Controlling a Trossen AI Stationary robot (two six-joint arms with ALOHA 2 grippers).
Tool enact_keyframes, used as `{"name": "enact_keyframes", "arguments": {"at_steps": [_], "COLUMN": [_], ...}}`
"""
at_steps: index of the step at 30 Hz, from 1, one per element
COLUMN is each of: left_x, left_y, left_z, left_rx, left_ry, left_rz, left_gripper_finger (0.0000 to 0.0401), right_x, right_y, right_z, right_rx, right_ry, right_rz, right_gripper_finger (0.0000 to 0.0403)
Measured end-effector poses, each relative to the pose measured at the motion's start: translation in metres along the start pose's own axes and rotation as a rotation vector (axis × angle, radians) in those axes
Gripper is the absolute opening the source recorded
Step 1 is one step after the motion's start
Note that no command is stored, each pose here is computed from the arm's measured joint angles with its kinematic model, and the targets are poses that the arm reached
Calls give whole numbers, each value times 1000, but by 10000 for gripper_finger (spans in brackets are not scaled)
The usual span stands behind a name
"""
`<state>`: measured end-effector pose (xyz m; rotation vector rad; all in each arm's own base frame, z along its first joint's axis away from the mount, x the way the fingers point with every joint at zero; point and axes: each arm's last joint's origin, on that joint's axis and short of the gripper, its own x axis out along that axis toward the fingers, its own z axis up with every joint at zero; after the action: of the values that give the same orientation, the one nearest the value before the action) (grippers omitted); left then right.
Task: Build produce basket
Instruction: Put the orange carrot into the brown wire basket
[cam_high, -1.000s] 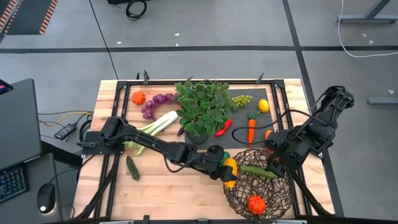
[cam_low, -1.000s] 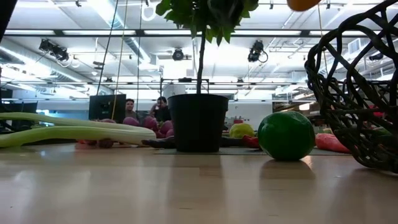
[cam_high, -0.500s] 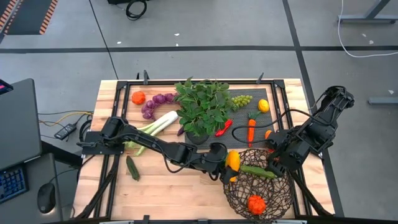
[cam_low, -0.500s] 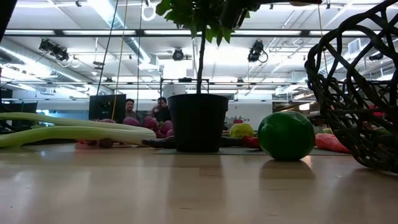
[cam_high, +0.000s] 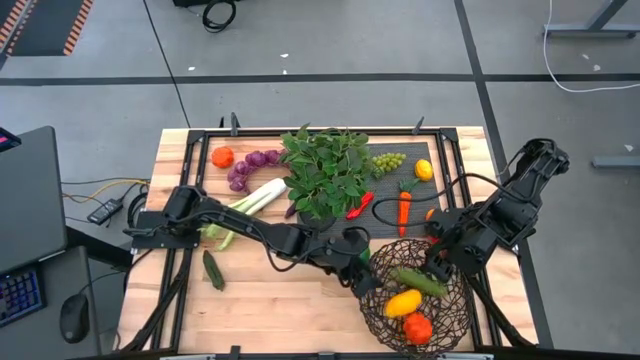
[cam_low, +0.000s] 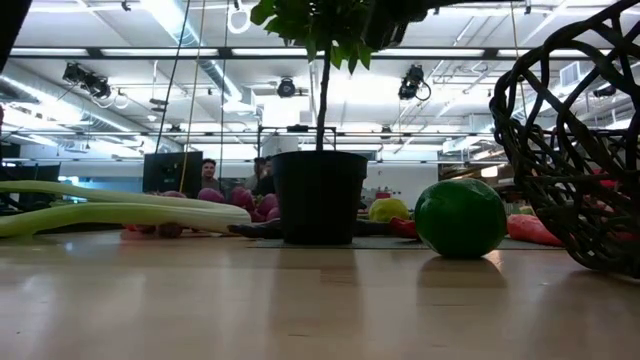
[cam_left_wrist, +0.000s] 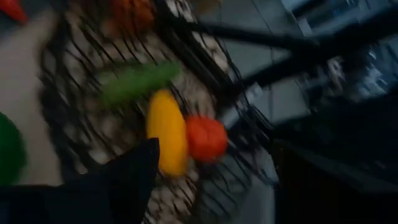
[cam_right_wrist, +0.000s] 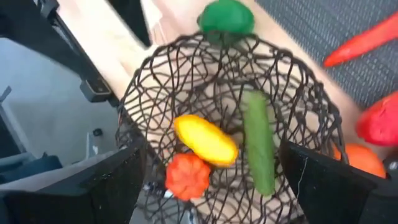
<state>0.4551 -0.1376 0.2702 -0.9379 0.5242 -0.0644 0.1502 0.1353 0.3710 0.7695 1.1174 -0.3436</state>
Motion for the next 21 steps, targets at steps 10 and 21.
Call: {"name": "enact_keyframes", "arguments": {"at_steps": [10, 21], "left_x": [-20, -83], "left_y": [-12, -23], "left_z": [1, -13], "left_rx": [-65, -68], "left_ry": [204, 287], "left_rz": [-85, 236], "left_gripper_finger": [291, 266], "right_x": [17, 43], "right_y": [1, -16], "right_z": [18, 53], "right_rx": [-37, 154], "right_ry": [-50, -64], "right_rz": [-123, -331], "right_gripper_finger": [368, 366]}}
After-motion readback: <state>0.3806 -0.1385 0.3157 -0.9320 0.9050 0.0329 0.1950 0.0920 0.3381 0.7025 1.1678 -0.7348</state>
